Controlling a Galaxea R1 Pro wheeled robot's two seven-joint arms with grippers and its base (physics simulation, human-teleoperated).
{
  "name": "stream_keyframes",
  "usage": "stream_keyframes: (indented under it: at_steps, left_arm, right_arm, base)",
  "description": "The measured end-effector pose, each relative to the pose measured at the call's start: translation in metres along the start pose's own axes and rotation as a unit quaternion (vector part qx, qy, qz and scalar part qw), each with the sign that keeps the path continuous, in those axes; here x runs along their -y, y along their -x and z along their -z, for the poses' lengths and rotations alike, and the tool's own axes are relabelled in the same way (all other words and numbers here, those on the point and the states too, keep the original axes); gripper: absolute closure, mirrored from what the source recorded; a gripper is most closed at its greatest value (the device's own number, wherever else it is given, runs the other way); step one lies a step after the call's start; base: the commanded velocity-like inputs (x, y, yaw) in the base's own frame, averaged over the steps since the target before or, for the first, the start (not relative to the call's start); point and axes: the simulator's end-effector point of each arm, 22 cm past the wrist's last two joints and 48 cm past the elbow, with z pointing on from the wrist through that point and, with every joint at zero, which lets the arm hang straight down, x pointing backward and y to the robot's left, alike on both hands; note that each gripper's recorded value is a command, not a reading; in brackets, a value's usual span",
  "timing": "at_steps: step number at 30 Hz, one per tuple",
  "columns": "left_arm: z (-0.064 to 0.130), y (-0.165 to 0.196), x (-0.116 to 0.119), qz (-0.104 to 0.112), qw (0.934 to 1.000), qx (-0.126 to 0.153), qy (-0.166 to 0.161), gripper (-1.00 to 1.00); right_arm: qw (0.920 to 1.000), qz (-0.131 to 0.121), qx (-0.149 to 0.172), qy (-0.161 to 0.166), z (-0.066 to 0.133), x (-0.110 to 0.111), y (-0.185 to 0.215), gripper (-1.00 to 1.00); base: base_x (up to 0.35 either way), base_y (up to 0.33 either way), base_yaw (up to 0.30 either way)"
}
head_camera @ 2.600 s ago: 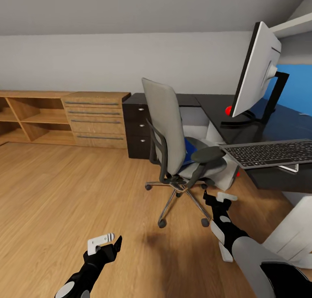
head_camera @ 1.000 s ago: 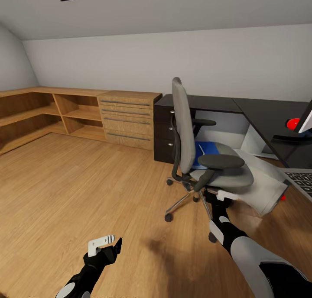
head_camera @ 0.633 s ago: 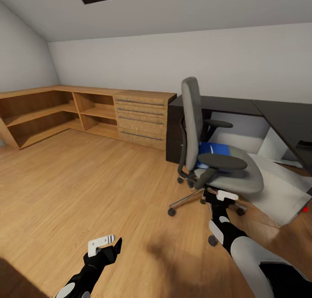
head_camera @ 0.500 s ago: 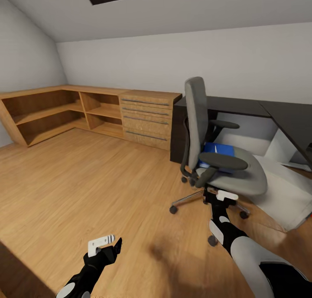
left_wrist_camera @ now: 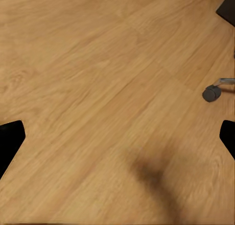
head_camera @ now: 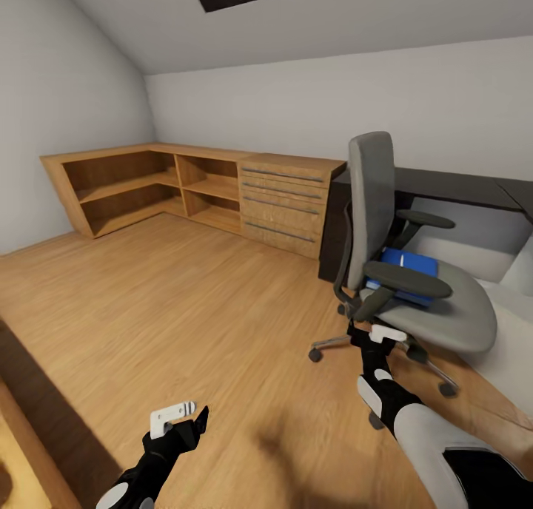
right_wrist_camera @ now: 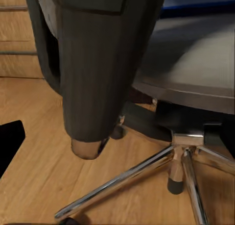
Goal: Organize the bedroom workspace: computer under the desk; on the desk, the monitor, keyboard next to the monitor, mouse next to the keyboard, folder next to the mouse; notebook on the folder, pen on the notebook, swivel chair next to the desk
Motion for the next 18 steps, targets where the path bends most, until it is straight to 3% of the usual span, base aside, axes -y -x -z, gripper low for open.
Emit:
stream_keyframes:
  at_steps: [10,18]
  left_arm:
    - [0.0001,0.0000,0.0002,-0.001,1.0000,0.000,0.000,-1.00]
    - [-0.0001,-0.0001,0.0007,-0.001,1.0000,0.000,-0.001,-1.00]
  right_arm:
    - [1.0000,-0.002,0.000,-0.003,-0.0001,0.0020,0.0000,-1.00]
    - [1.0000,0.001,0.000,-0.001,-0.0002,0.0012,0.0003,-1.00]
  base:
    - [0.023,0.016,0.261]
    - [0.033,0.019,0.026]
